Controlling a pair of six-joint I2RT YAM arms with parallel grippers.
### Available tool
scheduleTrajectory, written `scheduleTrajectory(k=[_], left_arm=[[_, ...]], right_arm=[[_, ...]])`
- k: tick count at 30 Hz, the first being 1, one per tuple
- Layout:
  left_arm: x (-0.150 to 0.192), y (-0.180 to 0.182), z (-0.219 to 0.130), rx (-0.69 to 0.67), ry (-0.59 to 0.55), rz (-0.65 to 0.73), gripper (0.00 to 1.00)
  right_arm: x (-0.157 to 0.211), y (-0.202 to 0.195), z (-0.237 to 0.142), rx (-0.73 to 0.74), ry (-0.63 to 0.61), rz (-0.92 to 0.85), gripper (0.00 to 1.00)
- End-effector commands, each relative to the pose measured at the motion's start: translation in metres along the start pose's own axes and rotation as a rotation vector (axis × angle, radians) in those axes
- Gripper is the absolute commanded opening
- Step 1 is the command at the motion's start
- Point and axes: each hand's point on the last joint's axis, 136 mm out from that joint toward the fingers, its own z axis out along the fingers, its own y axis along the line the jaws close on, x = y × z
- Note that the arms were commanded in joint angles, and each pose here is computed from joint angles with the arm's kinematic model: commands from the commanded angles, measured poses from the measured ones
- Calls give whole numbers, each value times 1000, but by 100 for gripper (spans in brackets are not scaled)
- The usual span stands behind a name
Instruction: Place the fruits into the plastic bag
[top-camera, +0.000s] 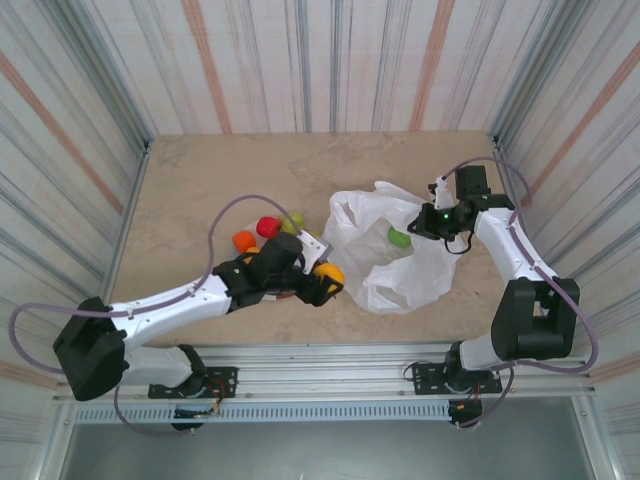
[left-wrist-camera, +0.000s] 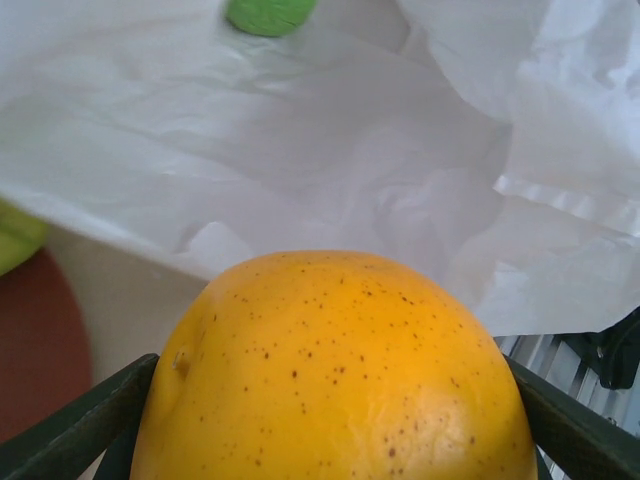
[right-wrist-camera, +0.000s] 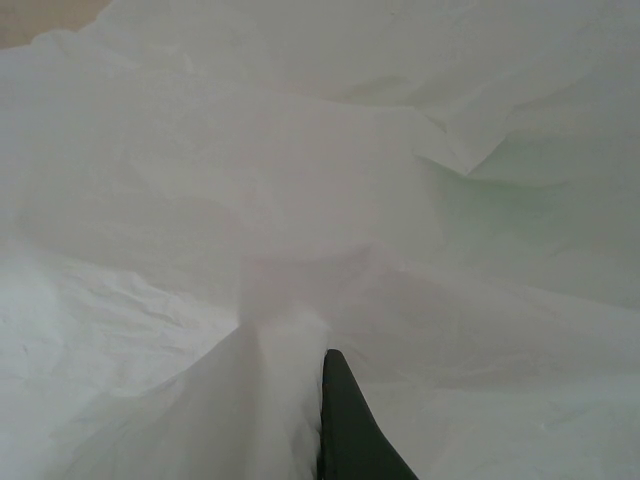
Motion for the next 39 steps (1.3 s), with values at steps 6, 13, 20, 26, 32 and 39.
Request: scheduleTrajectory(k=[6,13,20,26,32,39], left_arm=[[-26,-17,21,37,-34,82,67],[-36,2,48,-66,-1,223,68],[-73,13,69,-86,-80,274,68],[-91,19,93,-118,-125,308,68],[-103,26,105,-197,-220,371,68],[-94,21,132,-209,-192,549,72]], right_arm=[[2,8,0,-16,19,11,0],[4,10,2,-22,34,-7,0],[9,20,1,-60,49,-40,0],[8,27,-4,-87,43,-43,0],[6,31,-2,-138,47,15,0],[2,36,-5,-185,37,51,0]])
